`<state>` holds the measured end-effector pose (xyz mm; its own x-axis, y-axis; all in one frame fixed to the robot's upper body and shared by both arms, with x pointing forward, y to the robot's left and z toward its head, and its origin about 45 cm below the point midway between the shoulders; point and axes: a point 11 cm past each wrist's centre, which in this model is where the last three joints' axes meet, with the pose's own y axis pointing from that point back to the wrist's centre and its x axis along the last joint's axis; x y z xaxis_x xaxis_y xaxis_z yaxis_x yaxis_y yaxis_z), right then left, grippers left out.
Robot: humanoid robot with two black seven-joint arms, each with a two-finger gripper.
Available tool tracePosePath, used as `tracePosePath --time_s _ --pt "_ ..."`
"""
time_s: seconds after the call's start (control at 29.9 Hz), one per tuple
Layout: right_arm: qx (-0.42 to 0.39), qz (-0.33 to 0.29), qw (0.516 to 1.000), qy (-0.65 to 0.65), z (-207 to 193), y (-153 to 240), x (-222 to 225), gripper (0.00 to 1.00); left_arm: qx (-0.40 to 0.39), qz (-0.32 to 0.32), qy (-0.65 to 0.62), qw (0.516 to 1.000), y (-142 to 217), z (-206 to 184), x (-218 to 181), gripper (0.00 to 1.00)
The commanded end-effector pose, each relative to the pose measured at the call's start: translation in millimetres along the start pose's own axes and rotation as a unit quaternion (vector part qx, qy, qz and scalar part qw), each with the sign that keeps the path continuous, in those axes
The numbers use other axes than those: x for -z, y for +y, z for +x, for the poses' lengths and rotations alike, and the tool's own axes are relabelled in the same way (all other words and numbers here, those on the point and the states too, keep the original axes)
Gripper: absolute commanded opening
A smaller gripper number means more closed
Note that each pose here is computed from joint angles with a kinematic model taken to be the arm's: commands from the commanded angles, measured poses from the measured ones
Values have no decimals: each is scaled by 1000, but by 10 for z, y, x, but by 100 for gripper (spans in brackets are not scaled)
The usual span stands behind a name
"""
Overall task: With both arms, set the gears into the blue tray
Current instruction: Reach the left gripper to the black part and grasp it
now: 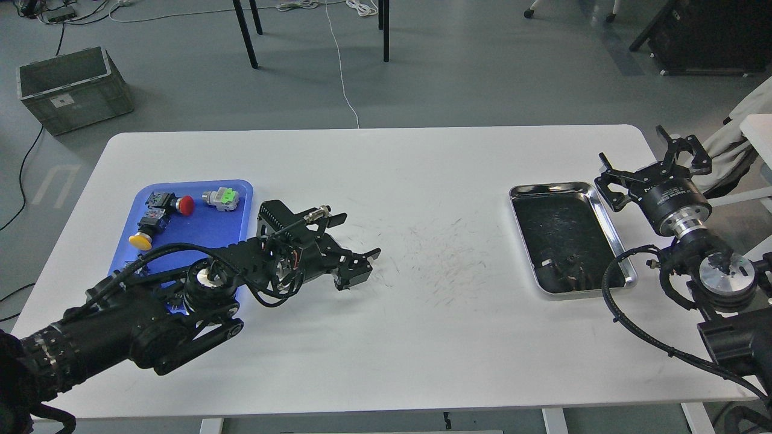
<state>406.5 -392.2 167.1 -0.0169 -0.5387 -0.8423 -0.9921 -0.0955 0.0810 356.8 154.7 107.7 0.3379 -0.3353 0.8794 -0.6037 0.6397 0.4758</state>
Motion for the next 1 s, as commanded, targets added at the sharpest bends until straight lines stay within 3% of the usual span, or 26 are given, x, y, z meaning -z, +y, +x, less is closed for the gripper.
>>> tracePosePath --time_s 0.0,0.13,0.54,0.67,0.74,0.8,0.9,0.97 --pt "0 -1 1000 1 -2 -1 1 95 8 2 5 1000 -7 -97 -22 95" --pt "0 -1 1000 0 -3 -2 -6 95 14 3 5 1000 -20 -177 -58 91" --pt "1 -1 1000 2 -8 -5 0 95 21 4 17 1000 -109 -264 -144 65" --pt "1 0 1000 2 -14 -10 5 95 22 4 18 1000 -131 -273 -157 50" --pt "1 0 1000 2 -14 -10 3 95 21 6 18 1000 -130 -272 -151 38" --pt "1 -1 1000 3 -7 -5 -4 96 20 5 18 1000 -131 -271 -153 34" --pt "1 -2 1000 3 -7 -5 -8 96 20 4 18 1000 -130 -275 -159 14" --pt "1 -2 1000 3 -7 -5 -8 96 20 5 19 1000 -128 -282 -160 10"
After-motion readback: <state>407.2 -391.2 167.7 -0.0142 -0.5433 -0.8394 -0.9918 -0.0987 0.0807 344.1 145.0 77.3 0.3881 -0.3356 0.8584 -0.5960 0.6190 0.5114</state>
